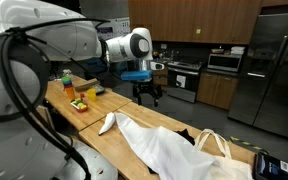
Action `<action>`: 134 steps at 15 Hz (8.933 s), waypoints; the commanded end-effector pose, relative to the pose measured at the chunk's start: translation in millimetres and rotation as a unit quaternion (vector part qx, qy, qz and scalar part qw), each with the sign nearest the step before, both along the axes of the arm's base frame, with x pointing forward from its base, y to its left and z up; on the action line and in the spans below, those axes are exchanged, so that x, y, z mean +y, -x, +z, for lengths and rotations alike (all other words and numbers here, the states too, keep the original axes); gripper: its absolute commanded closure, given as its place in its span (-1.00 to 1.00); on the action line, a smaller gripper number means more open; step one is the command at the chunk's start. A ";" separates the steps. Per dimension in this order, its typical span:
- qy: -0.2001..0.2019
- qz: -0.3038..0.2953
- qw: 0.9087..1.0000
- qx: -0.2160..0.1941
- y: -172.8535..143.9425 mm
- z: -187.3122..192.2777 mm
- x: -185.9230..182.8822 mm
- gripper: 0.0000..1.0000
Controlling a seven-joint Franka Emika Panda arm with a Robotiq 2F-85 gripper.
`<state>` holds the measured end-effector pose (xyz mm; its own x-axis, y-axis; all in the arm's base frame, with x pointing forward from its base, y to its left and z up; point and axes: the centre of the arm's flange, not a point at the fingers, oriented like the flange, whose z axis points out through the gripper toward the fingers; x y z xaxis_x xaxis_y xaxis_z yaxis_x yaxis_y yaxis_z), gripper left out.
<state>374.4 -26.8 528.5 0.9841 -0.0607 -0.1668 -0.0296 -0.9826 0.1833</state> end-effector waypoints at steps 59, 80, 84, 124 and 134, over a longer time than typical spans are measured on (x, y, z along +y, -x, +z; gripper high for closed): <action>0.025 -0.450 0.891 -0.053 -98.7 -215.3 30.5 -1.00; 0.115 -0.499 0.858 -0.044 -138.7 -254.5 17.2 0.12; 0.121 -0.501 0.856 -0.041 -138.5 -255.4 18.7 0.72; 0.060 -0.055 0.994 0.070 -242.3 -148.0 373.5 0.43; 0.067 -0.188 0.975 -0.101 -152.1 -73.9 338.6 -0.99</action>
